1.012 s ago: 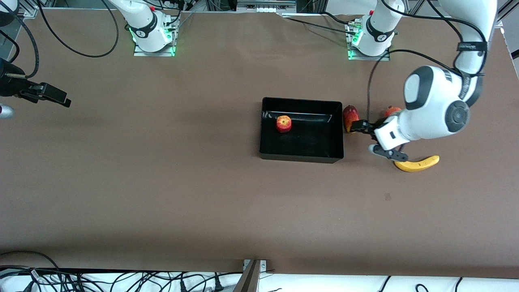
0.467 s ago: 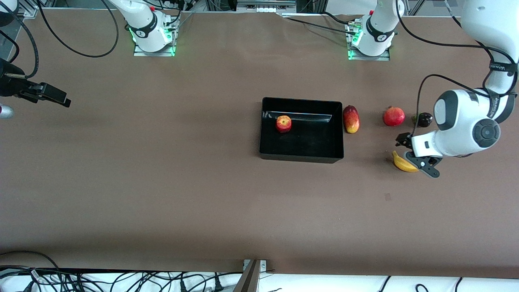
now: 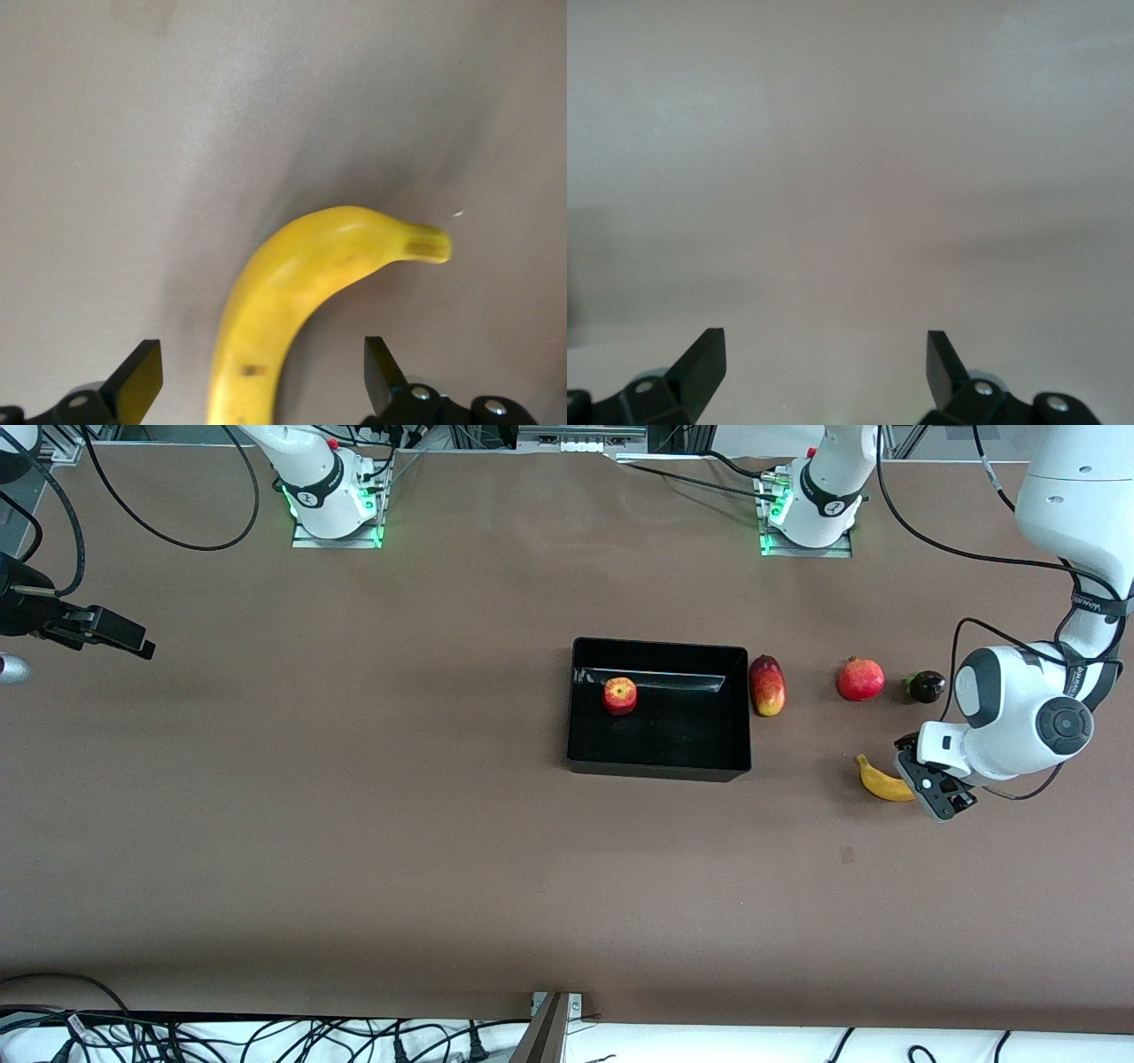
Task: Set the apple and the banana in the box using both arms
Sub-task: 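Grasp the yellow banana with the left gripper, then carry the banana with the left gripper and lower it into the box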
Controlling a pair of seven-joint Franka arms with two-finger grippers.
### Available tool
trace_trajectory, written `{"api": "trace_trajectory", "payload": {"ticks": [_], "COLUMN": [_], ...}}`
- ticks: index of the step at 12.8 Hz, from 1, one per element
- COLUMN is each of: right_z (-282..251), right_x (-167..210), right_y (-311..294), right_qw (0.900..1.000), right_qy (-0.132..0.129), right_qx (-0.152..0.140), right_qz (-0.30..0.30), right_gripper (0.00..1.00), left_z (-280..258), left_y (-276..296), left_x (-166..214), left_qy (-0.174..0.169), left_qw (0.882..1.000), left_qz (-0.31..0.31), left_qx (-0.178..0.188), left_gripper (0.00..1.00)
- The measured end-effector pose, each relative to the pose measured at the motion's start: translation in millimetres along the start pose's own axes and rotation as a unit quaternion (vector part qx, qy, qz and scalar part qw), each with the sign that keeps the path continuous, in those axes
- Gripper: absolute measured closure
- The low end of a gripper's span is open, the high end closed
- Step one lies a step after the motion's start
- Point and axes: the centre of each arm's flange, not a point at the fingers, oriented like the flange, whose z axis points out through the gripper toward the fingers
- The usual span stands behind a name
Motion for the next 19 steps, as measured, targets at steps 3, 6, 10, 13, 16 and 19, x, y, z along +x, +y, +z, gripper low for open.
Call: {"api": "trace_trajectory", "payload": {"ticks": [3,6,10,13,16,19], "right_z": [0.0,0.0,0.0,0.0,0.0,0.0], "right_x": [0.0,0.0,0.0,0.0,0.0,0.0], "right_y": [0.0,0.1,0.0,0.1,0.1,0.3], "right_qw": [1.000,1.000,1.000,1.000,1.000,1.000], "right_qy": [0.000,0.000,0.000,0.000,0.000,0.000], "right_qx": [0.000,0.000,0.000,0.000,0.000,0.000], "right_qz": [0.000,0.000,0.000,0.000,0.000,0.000], "right_gripper": [0.00,0.00,0.00,0.00,0.00,0.00], "left_z": [21.0,30.9,29.8,21.9,-8.9,-72.1], "left_y": [-0.1,0.9,0.0,-3.9,-0.3,26.2], "left_x": [-5.4,-6.4,-5.8,0.1,23.8,89.8], "left_qy": [-0.001,0.000,0.001,0.005,0.026,0.025], "left_qw": [0.998,0.998,0.998,0.998,0.998,0.997], "left_qz": [0.055,0.063,0.065,0.067,0.051,0.026], "left_qx": [-0.002,-0.005,-0.004,0.004,-0.026,-0.062], "left_gripper": [0.00,0.06,0.54,0.67,0.67,0.67]}}
